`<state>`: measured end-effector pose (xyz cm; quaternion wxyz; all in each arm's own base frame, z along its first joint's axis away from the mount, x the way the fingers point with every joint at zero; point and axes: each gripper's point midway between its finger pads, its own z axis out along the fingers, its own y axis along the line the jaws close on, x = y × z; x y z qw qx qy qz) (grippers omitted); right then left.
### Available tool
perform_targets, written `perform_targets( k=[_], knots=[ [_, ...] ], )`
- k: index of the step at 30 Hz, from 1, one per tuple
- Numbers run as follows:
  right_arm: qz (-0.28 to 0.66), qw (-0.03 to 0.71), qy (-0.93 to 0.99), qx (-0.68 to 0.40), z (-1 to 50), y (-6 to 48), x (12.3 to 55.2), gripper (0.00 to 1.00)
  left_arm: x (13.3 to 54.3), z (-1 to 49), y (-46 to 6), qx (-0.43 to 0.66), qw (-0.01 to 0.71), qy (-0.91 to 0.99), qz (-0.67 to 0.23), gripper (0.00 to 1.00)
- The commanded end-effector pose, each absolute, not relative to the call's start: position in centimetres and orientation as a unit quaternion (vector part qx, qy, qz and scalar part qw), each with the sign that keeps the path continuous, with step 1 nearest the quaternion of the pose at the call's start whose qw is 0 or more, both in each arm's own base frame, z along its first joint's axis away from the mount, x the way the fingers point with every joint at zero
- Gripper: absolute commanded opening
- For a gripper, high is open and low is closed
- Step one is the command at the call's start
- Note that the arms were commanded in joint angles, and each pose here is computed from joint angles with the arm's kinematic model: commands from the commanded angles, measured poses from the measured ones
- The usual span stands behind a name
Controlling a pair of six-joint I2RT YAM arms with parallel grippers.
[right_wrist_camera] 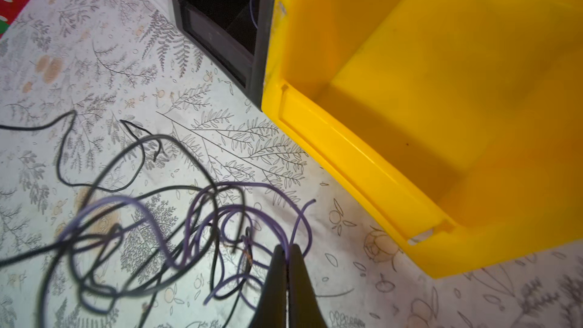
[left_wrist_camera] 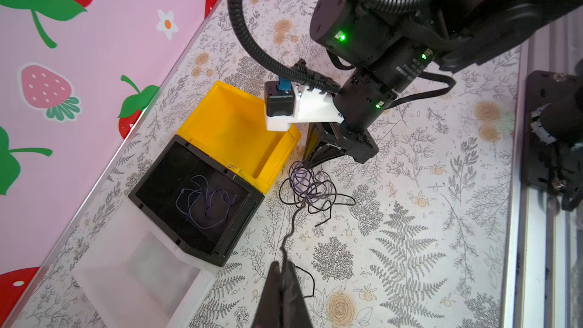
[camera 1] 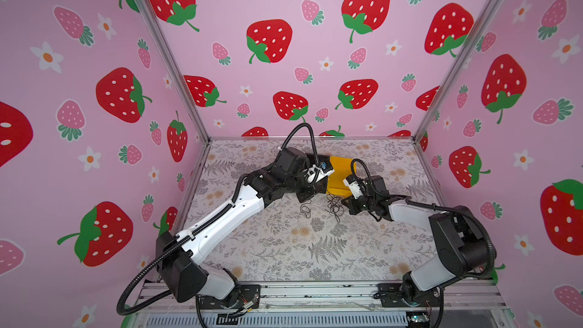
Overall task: Untangle and sort cables by color
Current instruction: Untie the cable.
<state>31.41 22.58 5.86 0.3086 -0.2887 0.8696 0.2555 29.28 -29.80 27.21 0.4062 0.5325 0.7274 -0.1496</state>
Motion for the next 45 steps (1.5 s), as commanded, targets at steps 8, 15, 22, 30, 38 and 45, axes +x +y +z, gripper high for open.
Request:
perform_targets(
  k=[8,15,22,30,38,45],
  knots=[
    [0.199,0.304,0.897,-0.252,5.3,19.2,32.0,0.0,30.5,33.5,-28.0,0.494,0.481,0.71,-0.143,0.0],
    [0.168,0.299,0.909,-0.237,4.9,17.6,32.4,0.0,30.4,35.3,-27.4,0.482,0.5,0.704,-0.146,0.0],
    [0.145,0.297,0.92,-0.212,4.8,16.1,32.4,0.0,30.4,37.0,-26.7,0.473,0.518,0.698,-0.142,0.0],
    [0.094,0.295,0.935,-0.175,5.0,13.3,32.2,0.0,30.9,37.6,-26.3,0.467,0.519,0.703,-0.136,0.0],
    [0.044,0.29,0.946,-0.136,5.2,9.6,32.7,0.0,31.5,38.8,-25.0,0.449,0.532,0.707,-0.124,0.0],
    [0.028,0.295,0.947,-0.124,5.8,7.8,33.1,0.0,31.0,38.6,-24.9,0.451,0.527,0.707,-0.138,0.0]
  ],
)
